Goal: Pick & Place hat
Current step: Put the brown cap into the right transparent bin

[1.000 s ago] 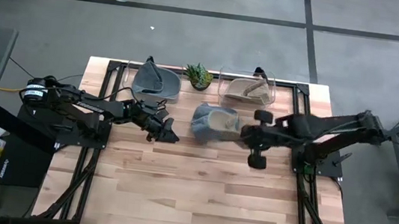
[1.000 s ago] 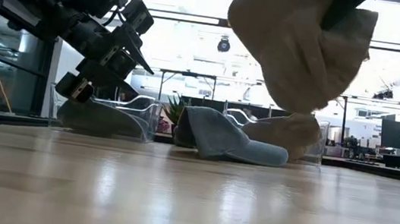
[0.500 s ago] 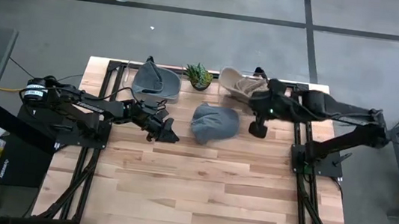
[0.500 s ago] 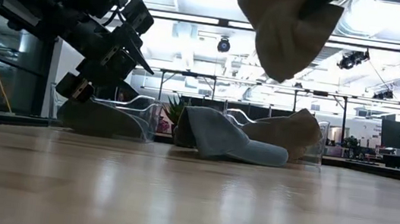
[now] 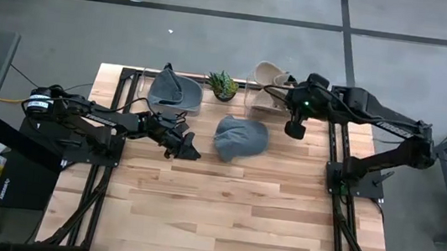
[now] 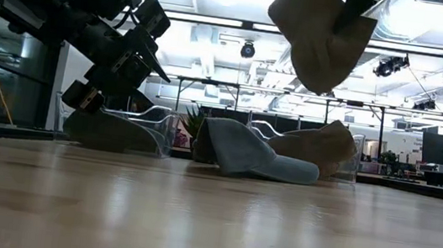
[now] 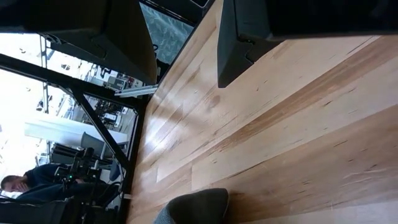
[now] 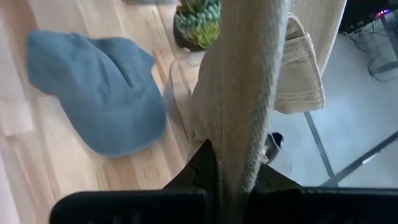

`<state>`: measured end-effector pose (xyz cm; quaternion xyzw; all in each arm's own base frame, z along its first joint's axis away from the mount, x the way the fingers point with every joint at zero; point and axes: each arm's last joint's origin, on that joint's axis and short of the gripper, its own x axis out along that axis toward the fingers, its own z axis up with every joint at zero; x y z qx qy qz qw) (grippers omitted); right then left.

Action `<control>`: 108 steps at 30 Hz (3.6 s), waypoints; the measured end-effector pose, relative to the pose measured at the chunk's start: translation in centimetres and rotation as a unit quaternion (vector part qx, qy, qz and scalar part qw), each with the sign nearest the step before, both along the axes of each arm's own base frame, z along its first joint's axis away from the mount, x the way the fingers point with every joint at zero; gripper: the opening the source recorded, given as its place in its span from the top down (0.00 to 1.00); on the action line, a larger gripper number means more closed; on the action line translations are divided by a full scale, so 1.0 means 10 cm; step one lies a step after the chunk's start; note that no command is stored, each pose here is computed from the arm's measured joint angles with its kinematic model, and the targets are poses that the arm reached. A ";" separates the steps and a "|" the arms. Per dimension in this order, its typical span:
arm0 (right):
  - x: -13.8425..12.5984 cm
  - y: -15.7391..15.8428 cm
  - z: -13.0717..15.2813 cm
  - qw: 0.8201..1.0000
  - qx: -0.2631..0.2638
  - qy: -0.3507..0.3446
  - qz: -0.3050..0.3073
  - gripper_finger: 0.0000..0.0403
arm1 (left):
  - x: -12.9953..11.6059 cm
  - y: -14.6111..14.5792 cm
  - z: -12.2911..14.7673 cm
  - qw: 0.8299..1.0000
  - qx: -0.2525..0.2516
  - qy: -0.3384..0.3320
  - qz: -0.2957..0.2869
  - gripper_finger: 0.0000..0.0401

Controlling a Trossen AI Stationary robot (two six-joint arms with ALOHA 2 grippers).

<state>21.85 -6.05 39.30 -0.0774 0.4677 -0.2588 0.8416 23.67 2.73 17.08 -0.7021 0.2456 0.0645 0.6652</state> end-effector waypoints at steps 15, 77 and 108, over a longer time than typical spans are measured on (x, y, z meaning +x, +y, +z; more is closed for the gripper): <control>-0.09 -0.10 -0.03 0.998 -0.026 0.050 -0.027 0.98 | 0.00 0.00 0.00 1.000 0.000 0.000 0.000 0.63; 0.59 -0.88 -0.13 0.954 -0.090 0.283 -0.039 0.98 | 0.02 0.00 0.04 1.000 0.009 -0.025 -0.007 0.63; 0.63 -1.10 -1.16 0.937 -0.069 0.341 -0.028 0.98 | 0.02 0.00 0.04 0.999 0.022 -0.031 -0.023 0.63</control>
